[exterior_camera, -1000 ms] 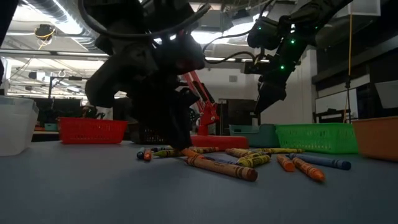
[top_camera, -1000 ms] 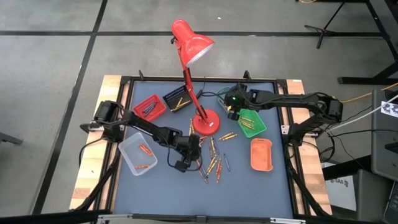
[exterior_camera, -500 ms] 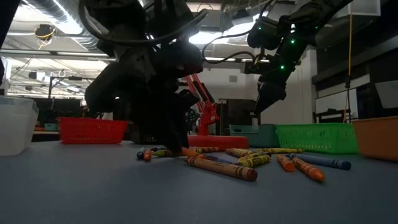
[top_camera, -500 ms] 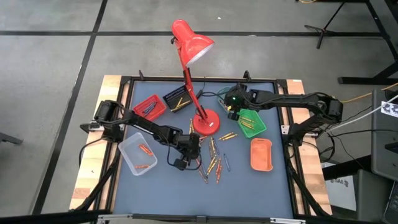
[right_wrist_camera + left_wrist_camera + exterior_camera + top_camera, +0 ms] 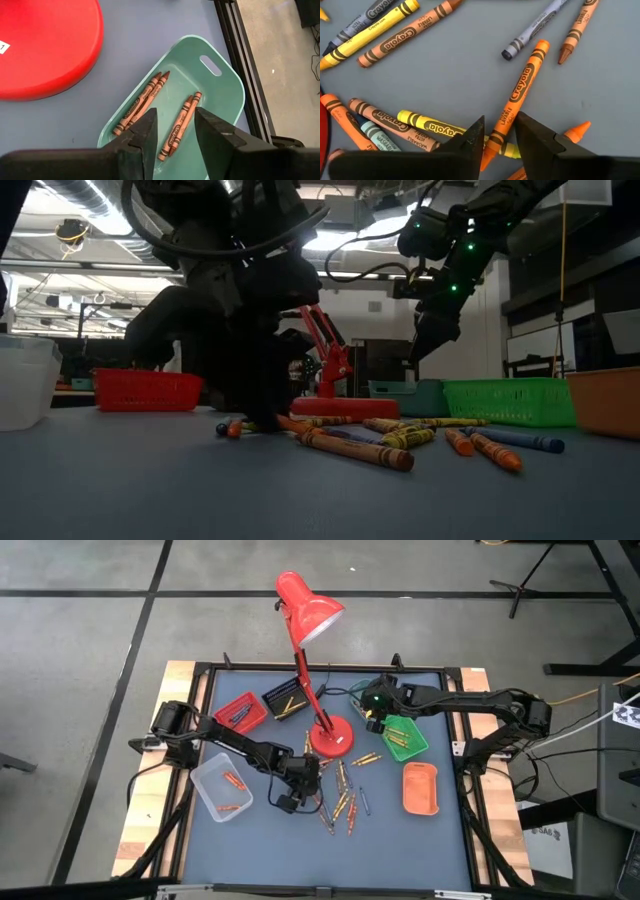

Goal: Sort crayons
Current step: Put the orange crayon into the bottom left transparent bin, then put the blue crayon into the middle left red bin

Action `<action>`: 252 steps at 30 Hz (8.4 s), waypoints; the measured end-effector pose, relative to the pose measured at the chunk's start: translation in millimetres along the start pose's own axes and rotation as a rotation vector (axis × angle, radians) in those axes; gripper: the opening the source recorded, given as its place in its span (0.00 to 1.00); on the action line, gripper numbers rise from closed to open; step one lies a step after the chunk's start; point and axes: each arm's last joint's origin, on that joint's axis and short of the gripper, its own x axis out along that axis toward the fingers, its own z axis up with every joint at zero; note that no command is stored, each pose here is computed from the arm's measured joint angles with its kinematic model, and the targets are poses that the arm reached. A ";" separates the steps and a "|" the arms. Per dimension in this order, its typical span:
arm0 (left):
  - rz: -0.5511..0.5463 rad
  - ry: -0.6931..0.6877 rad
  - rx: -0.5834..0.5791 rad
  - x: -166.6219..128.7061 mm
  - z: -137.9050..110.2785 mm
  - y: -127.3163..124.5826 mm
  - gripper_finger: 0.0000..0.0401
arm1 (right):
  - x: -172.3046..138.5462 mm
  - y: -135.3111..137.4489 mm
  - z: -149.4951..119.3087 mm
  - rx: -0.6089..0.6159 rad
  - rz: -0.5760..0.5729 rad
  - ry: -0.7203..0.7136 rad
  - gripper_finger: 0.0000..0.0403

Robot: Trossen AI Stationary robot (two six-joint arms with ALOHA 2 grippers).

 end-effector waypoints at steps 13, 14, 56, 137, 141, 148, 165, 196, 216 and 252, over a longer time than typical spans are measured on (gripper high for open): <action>-0.002 -0.001 0.000 -0.1 0.1 -0.2 0.10 | 0.0 0.0 0.0 0.000 0.000 0.000 0.32; -0.001 -0.003 0.000 -0.1 0.3 -0.1 0.10 | 0.0 0.0 0.0 0.000 0.000 0.000 0.32; 0.031 0.426 -0.684 -191.6 -50.7 -93.2 0.03 | -27.3 29.6 26.3 0.188 0.517 -0.082 0.32; 0.392 -0.111 -0.369 -117.3 10.3 -106.3 0.22 | -56.2 263.1 -29.6 0.400 0.282 0.168 0.06; 0.387 -0.133 -0.329 -95.2 17.4 -108.2 0.22 | -58.7 264.1 -23.6 0.332 0.292 0.139 0.03; 0.398 -0.204 -0.248 -71.6 30.1 -98.4 0.22 | -71.5 265.6 -0.8 0.168 0.302 0.019 0.04; 0.313 -0.310 -0.235 -69.2 44.0 -71.2 0.22 | -100.5 263.7 46.0 -0.163 0.171 -0.289 0.04; 0.323 -0.372 -0.262 -71.1 49.3 -65.9 0.10 | -97.7 257.7 65.9 -0.275 0.178 -0.420 0.04; 0.325 -0.373 -0.268 -71.6 49.3 -63.3 0.02 | -97.6 257.6 65.9 -0.275 0.174 -0.420 0.24; 0.717 0.395 -0.640 -192.6 -69.4 26.1 0.03 | -58.5 188.7 17.8 -0.314 0.075 0.092 0.33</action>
